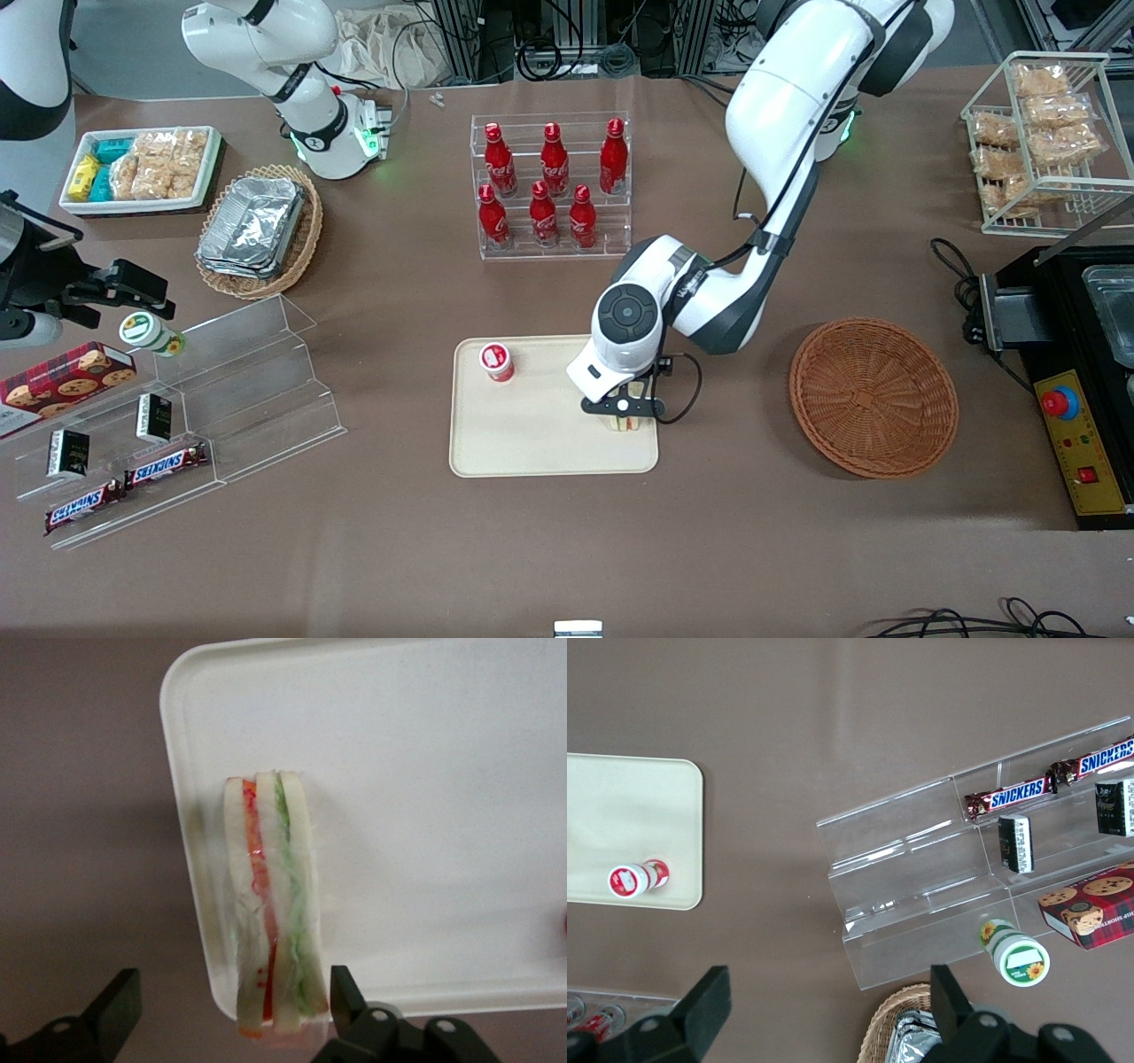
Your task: Place sandwich from basket to tray
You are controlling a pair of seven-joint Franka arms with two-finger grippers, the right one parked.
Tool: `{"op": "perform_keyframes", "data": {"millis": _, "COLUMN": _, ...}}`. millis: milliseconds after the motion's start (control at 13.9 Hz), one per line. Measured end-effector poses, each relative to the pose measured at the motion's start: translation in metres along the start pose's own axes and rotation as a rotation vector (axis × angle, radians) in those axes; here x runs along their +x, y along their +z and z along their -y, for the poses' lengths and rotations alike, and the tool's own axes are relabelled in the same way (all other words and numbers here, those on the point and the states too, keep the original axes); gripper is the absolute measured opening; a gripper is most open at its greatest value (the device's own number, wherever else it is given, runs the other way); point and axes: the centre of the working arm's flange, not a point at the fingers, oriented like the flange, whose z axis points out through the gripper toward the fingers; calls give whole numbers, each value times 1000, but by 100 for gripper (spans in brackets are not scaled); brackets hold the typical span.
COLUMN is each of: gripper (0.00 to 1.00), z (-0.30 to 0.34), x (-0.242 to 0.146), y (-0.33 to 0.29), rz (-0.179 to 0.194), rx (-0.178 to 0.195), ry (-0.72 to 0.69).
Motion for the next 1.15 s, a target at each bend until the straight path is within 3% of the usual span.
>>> {"op": "perform_keyframes", "data": {"millis": 216, "gripper": 99, "z": 44, "x": 3, "y": -85, "rz": 4, "rx": 3, "ry": -18}}
{"op": "perform_keyframes", "data": {"millis": 505, "gripper": 99, "z": 158, "x": 0, "y": -189, "rz": 37, "rx": -21, "ry": -7}}
{"op": "perform_keyframes", "data": {"millis": 794, "gripper": 100, "z": 251, "x": -1, "y": -234, "rz": 34, "rx": -15, "ry": 2}}
{"op": "perform_keyframes", "data": {"millis": 938, "gripper": 100, "z": 301, "x": -6, "y": -248, "rz": 51, "rx": -17, "ry": -10}}
{"op": "perform_keyframes", "data": {"millis": 1155, "gripper": 100, "z": 367, "x": -15, "y": -272, "rz": 35, "rx": -21, "ry": -86}}
